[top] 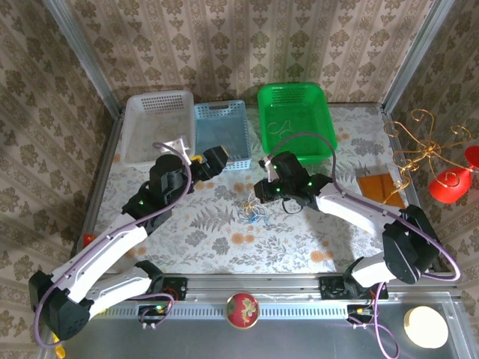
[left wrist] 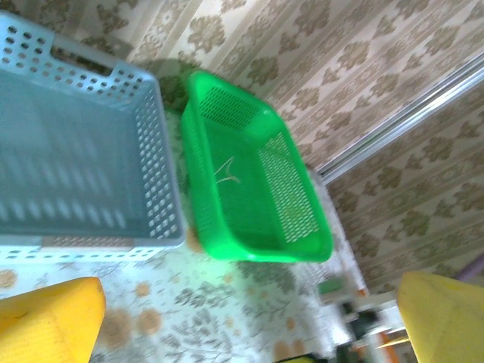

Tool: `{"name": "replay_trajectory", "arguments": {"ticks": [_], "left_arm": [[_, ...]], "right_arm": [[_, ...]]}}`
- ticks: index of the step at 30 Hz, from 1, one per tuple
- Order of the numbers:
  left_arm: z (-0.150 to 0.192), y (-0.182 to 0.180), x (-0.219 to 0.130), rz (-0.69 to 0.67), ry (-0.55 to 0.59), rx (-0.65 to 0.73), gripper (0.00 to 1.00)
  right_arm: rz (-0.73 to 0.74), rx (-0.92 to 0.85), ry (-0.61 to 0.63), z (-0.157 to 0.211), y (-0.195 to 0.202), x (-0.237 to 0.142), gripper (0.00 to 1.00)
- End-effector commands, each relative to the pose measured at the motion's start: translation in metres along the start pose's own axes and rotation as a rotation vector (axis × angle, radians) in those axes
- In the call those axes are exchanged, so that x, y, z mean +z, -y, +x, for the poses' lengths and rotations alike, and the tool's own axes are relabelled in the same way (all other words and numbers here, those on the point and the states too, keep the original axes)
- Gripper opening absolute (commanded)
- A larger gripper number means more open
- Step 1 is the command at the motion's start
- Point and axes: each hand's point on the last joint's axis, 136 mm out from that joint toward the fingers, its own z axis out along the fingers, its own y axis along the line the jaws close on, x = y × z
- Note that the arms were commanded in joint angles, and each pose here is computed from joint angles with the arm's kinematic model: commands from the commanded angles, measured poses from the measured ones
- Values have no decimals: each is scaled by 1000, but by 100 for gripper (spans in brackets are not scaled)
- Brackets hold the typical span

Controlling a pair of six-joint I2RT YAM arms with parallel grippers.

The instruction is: Untangle the cables

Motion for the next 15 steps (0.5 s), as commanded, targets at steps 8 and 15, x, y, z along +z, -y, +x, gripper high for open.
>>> {"name": "replay_trajectory", "arguments": {"ticks": [8,15], "left_arm": [[38,-22,9,94,-80,80,100],[57,-25,25,144,-153,2,100]], "right_arm": [[-93,58,194,-35,-22,-46,0],[-114,57,243,-29,-16,-41,0]]}}
